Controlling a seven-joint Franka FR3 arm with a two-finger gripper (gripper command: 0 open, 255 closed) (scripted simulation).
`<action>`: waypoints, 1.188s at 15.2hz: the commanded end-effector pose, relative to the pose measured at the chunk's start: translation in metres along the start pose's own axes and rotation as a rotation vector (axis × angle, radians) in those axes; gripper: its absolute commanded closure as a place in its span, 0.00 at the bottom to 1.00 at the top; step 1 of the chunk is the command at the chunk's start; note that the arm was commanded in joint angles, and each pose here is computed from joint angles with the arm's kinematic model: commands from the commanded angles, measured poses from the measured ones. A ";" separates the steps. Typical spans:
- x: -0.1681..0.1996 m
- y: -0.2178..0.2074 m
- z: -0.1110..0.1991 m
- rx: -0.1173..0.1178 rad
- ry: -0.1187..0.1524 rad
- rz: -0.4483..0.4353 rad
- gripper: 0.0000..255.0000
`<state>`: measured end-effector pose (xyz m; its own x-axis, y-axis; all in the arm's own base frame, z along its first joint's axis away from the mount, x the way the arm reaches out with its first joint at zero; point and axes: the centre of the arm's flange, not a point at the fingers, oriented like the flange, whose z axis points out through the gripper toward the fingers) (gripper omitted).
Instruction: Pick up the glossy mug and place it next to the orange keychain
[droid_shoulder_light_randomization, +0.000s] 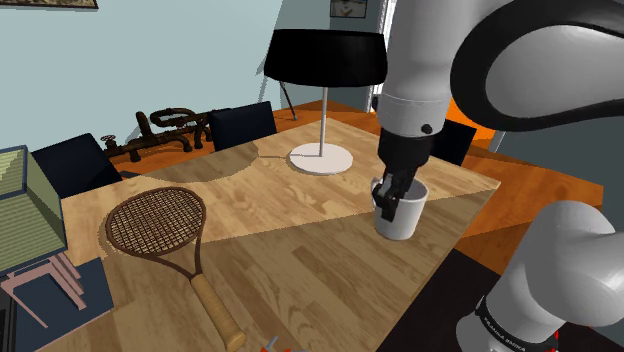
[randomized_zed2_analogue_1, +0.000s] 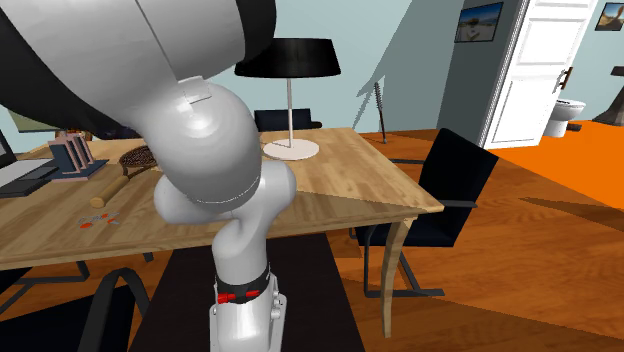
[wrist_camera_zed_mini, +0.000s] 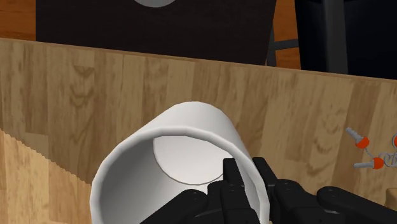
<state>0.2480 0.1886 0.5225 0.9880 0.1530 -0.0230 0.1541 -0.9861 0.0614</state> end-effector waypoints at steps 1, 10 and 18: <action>-0.005 -0.024 -0.001 0.000 0.000 0.001 1.00; -0.014 -0.143 -0.008 0.000 0.000 0.001 1.00; -0.018 -0.192 0.010 0.000 0.000 0.001 1.00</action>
<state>0.2012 0.3744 0.5070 0.9881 0.1519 -0.0235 0.1531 -0.9863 0.0614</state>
